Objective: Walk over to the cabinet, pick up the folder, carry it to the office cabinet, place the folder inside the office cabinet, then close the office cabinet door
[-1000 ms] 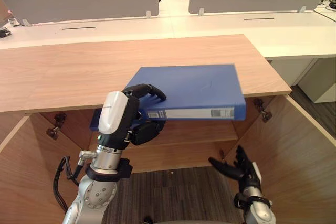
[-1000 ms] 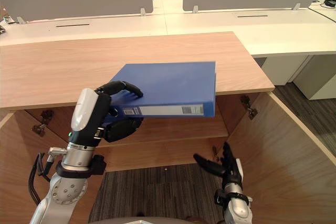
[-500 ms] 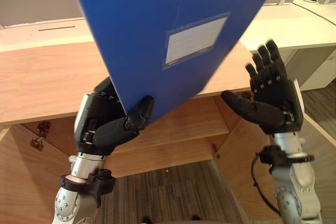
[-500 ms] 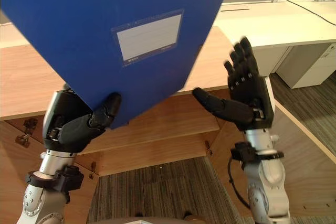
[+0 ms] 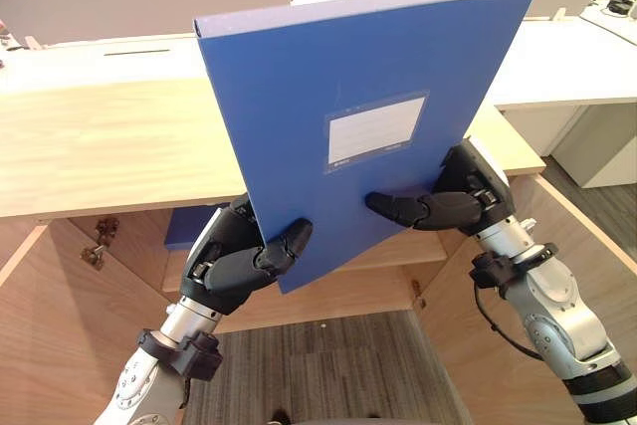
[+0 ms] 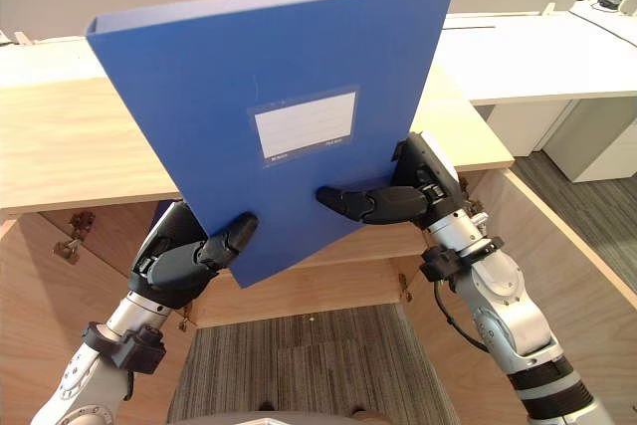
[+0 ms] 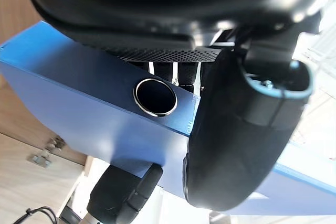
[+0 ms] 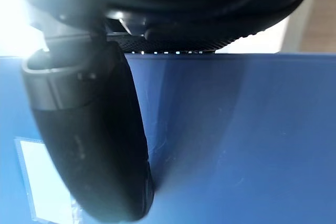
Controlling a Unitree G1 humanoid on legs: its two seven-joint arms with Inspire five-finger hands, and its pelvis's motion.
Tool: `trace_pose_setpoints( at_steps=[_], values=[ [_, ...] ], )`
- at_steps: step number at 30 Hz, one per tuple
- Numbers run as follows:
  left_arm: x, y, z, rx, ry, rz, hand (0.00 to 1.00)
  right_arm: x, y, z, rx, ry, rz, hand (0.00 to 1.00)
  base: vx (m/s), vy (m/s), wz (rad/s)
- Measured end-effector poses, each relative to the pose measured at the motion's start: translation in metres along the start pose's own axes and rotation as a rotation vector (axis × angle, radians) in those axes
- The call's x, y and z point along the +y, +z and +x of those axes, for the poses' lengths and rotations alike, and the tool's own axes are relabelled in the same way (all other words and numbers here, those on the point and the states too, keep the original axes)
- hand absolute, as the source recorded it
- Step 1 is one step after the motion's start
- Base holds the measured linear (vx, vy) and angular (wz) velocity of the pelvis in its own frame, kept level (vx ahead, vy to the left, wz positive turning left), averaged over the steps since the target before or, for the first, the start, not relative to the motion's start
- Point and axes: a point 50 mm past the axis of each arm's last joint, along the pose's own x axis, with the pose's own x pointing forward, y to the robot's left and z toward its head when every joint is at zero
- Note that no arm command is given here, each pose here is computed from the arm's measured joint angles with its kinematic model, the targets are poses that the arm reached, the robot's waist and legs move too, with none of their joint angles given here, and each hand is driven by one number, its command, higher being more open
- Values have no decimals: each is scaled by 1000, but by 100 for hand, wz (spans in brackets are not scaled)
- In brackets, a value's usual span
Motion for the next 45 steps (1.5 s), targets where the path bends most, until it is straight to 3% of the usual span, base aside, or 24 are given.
trace_pose_setpoints(
  at_steps=[5, 6, 15, 20, 24, 29, 34, 38, 40, 45],
  values=[
    [4, -3, -1, 1, 33, 14, 0, 5, -4, 1, -10, 7, 40, 0, -26, -16, 8],
    [3, -4, 0, -30, 60, 40, 100, 10, -6, 3, -43, -7, 76, 0, -33, -14, 12],
    [5, 10, 1, -294, 308, 279, 100, 35, -8, 16, -198, -125, 149, 0, -25, -12, 13],
    [25, 21, -18, -359, 600, 444, 100, 36, -1, 17, -244, -156, 145, 0, -7, -9, 15],
    [43, 17, -36, -345, 770, 467, 100, 28, 6, 14, -280, -204, 133, 0, -24, -6, 15],
    [84, -28, -83, -104, 1040, 372, 100, 27, 10, 13, -289, -190, 113, 0, -18, -7, 5],
    [98, -87, -113, 188, 1139, 227, 100, 47, -1, 19, -222, -87, 115, 0, -5, -1, 1],
    [104, -135, -133, 486, 1128, 173, 100, 88, -42, 25, -13, 121, 76, 0, 0, 0, 0],
    [108, -150, -135, 590, 1111, 176, 100, 104, -61, 30, 76, 215, 30, 0, -46, 1, -7],
    [132, -161, -106, 682, 1047, 216, 100, 111, -82, 60, 172, 323, -211, 0, -154, -6, -11]
  ],
)
